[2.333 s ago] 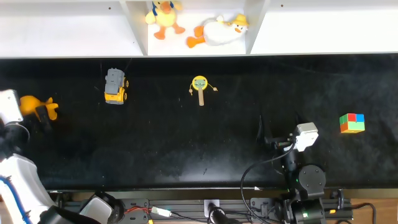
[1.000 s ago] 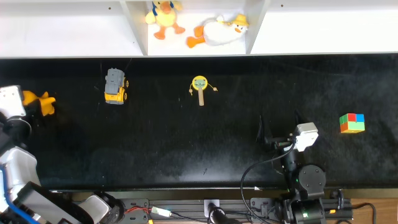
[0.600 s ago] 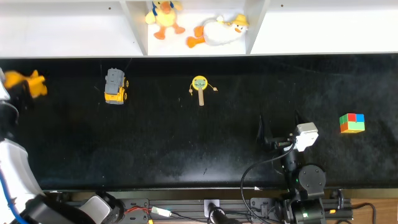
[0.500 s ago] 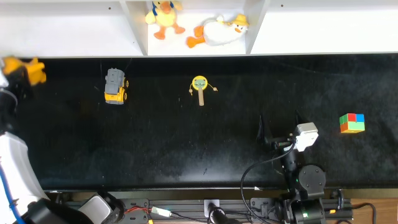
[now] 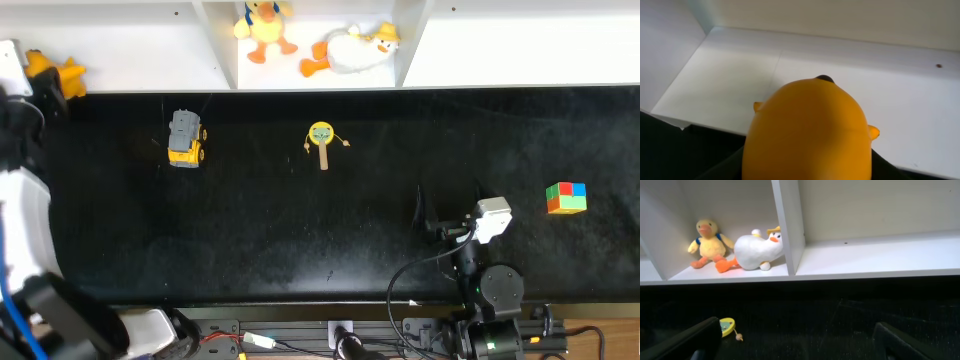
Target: Store Toys
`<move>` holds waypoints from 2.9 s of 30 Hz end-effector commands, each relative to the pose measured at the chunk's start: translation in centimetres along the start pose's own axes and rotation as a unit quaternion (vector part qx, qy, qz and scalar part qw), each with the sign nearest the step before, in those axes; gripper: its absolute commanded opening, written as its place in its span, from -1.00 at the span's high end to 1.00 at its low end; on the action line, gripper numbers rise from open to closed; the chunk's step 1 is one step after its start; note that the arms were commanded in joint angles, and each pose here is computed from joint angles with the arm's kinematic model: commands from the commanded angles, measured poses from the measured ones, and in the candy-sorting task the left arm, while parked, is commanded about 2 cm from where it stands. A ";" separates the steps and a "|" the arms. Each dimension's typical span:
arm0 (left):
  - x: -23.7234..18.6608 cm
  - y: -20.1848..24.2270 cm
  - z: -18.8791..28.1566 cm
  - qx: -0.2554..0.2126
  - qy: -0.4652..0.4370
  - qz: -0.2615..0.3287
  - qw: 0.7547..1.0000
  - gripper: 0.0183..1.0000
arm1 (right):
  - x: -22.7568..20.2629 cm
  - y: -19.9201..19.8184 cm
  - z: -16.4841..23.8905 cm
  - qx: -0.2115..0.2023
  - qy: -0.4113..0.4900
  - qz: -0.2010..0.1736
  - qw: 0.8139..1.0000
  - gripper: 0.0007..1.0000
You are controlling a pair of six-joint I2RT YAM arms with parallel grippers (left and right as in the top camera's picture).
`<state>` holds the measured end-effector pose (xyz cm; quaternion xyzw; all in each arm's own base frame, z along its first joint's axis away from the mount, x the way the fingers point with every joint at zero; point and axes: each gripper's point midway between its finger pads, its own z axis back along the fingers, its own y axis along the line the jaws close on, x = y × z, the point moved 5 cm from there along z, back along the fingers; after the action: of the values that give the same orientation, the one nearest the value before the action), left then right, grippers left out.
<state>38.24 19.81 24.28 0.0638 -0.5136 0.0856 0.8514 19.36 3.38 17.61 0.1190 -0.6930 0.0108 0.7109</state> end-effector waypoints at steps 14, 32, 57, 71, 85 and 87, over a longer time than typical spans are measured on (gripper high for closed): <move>3.5 -0.9 -5.4 -0.025 -0.045 -0.012 0.999 0.09 | -0.4 0.0 0.0 0.001 0.000 0.001 1.000 -0.99; 2.2 -2.0 -8.5 -0.026 -0.024 -0.013 0.999 -0.38 | -0.4 0.0 0.0 0.001 0.000 0.001 1.000 -0.99; 4.3 -2.9 -7.2 -0.025 -0.052 -0.007 0.998 -1.00 | -0.4 0.0 0.0 0.001 0.000 0.001 1.000 -0.99; 3.1 -3.1 2.7 0.034 0.078 0.008 0.996 -1.00 | -0.4 0.0 0.0 0.001 0.000 0.001 1.000 -0.99; -5.6 -12.7 6.6 -0.005 0.221 0.002 0.975 -1.00 | -0.4 0.0 0.0 0.001 0.000 0.001 1.000 -0.99; -6.6 -14.1 6.2 -0.015 0.222 -0.002 0.975 -0.99 | -0.4 0.0 0.0 0.001 0.000 0.001 1.000 -0.99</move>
<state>33.01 5.80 22.82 0.0293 -0.3249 0.0728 0.9425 19.36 3.38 17.60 0.1192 -0.6929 0.0105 0.7111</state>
